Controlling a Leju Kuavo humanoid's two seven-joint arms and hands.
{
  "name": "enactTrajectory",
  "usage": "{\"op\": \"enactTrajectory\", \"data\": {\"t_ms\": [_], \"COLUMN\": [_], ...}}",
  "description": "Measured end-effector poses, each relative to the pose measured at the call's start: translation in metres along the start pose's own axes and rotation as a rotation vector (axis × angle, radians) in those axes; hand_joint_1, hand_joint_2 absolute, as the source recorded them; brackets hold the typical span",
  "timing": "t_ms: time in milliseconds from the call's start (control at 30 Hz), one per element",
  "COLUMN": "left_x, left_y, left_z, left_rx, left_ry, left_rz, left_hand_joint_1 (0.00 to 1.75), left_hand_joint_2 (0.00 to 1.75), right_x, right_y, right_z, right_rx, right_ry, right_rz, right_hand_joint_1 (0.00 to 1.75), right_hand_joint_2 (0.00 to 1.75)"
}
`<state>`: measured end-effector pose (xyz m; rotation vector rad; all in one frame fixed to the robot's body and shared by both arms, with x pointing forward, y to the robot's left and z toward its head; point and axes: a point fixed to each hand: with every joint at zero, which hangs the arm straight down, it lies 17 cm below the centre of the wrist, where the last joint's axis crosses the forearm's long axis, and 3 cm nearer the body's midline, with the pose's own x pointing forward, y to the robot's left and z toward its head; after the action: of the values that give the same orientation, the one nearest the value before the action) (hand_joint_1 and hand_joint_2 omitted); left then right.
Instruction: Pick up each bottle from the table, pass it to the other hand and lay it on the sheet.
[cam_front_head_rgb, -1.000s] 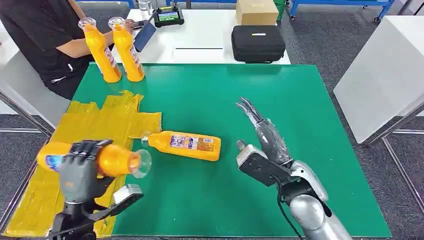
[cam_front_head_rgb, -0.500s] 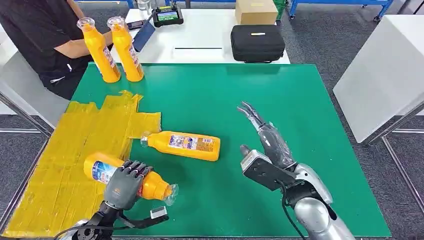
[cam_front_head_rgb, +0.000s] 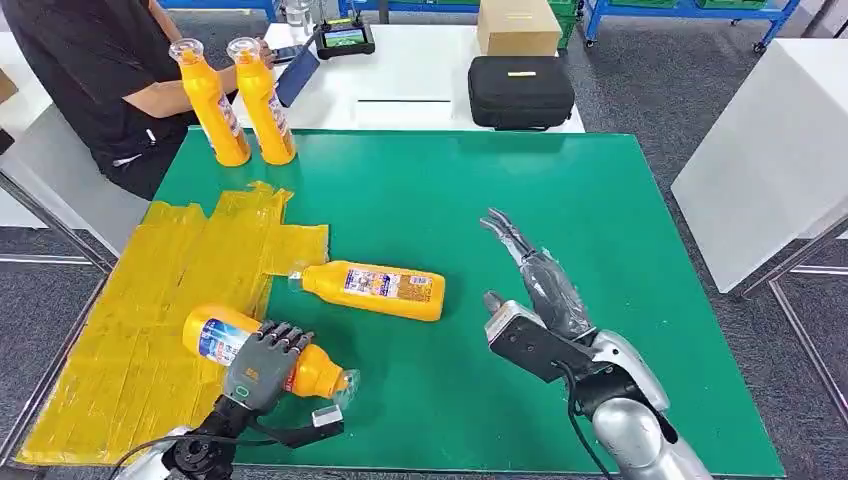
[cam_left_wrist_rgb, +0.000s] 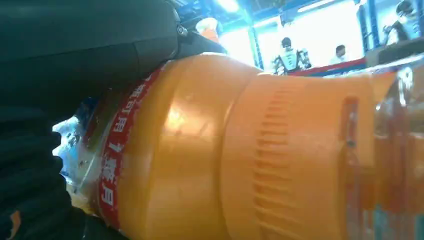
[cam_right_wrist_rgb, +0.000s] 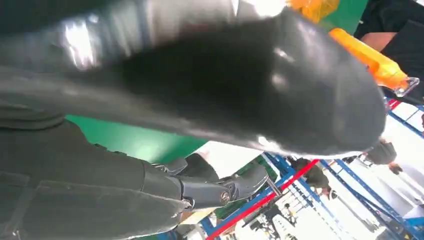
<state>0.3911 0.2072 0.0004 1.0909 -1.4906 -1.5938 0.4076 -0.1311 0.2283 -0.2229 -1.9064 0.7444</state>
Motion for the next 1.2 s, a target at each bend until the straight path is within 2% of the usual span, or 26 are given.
{"op": "enactTrajectory", "data": {"t_ms": [167, 500, 667, 833, 967, 1200], "left_x": [-0.038, -0.070, -0.078, -0.077, -0.073, -0.068], "left_y": [-0.013, -0.021, -0.023, -0.014, 0.012, 0.125], "left_z": [-0.014, -0.012, -0.004, -0.001, 0.000, -0.008], "left_rx": [-0.070, -0.134, -0.190, -0.182, -0.080, 0.293], "left_ry": [0.125, 0.265, 0.312, 0.317, 0.322, 0.246], "left_rz": [-0.024, 0.027, 0.056, 0.074, 0.164, 0.386], "left_hand_joint_1": [0.00, 0.00, 0.00, 0.00, 0.00, 0.00], "left_hand_joint_2": [0.00, 0.00, 0.00, 0.00, 0.00, 0.00], "right_x": [-0.011, -0.020, -0.026, -0.031, -0.034, -0.036], "right_y": [-0.001, 0.001, -0.001, -0.001, -0.003, -0.008], "right_z": [0.009, 0.023, 0.027, 0.032, 0.037, 0.046], "right_rx": [-0.005, -0.001, -0.006, -0.008, -0.023, -0.047], "right_ry": [0.046, 0.085, 0.104, 0.122, 0.135, 0.151], "right_rz": [0.024, 0.025, 0.025, 0.027, 0.024, 0.031], "right_hand_joint_1": [0.00, 0.00, 0.00, 0.00, 0.00, 0.00], "right_hand_joint_2": [0.00, 0.00, 0.00, 0.00, 0.00, 0.00]}}
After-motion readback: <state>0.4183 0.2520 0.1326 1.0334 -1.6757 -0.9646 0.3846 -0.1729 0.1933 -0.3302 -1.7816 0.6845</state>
